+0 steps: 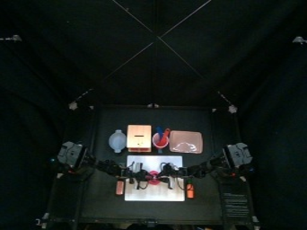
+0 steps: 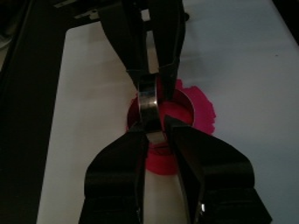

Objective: Get the cutter from the drawer then cut the dough then place the extra dough in the bowl
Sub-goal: Cut the dough

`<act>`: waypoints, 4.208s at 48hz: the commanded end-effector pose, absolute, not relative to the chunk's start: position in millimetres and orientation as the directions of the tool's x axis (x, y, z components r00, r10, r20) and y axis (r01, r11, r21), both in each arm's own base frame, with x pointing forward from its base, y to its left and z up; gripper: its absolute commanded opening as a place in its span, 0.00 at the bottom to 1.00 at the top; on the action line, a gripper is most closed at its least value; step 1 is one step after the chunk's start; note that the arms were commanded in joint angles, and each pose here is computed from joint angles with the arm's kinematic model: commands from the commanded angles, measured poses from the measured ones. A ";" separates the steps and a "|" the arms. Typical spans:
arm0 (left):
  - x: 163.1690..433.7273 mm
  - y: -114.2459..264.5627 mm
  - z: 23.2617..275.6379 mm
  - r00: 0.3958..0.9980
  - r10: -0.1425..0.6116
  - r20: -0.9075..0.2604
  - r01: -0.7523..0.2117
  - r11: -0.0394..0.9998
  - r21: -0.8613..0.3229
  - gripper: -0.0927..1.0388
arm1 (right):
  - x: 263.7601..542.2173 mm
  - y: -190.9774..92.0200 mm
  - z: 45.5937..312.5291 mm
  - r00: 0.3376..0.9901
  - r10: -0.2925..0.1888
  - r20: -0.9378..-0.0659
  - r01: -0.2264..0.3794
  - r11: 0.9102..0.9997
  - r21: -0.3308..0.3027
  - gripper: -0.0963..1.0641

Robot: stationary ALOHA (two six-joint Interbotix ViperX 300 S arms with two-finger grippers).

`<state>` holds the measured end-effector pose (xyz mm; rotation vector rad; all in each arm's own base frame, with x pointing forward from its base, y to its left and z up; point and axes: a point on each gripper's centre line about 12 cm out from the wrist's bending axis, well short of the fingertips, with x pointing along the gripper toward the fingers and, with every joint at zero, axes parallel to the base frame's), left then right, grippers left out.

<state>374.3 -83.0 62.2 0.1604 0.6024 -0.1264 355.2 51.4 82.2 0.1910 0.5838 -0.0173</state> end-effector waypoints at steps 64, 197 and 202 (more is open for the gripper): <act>344.4 -79.6 16.9 0.648 -0.061 -0.759 0.188 0.979 0.081 0.38 | 351.2 37.7 53.5 0.778 0.001 -0.628 0.129 0.978 0.161 0.60; 353.1 -80.6 50.3 0.698 -0.082 -0.712 0.190 0.979 0.073 0.63 | 377.6 54.0 92.7 0.799 0.064 -0.598 0.059 0.981 0.183 0.79; 354.6 -80.5 51.2 0.700 -0.082 -0.709 0.188 0.979 0.072 0.71 | 381.6 57.3 97.2 0.804 0.072 -0.590 0.048 0.982 0.185 0.90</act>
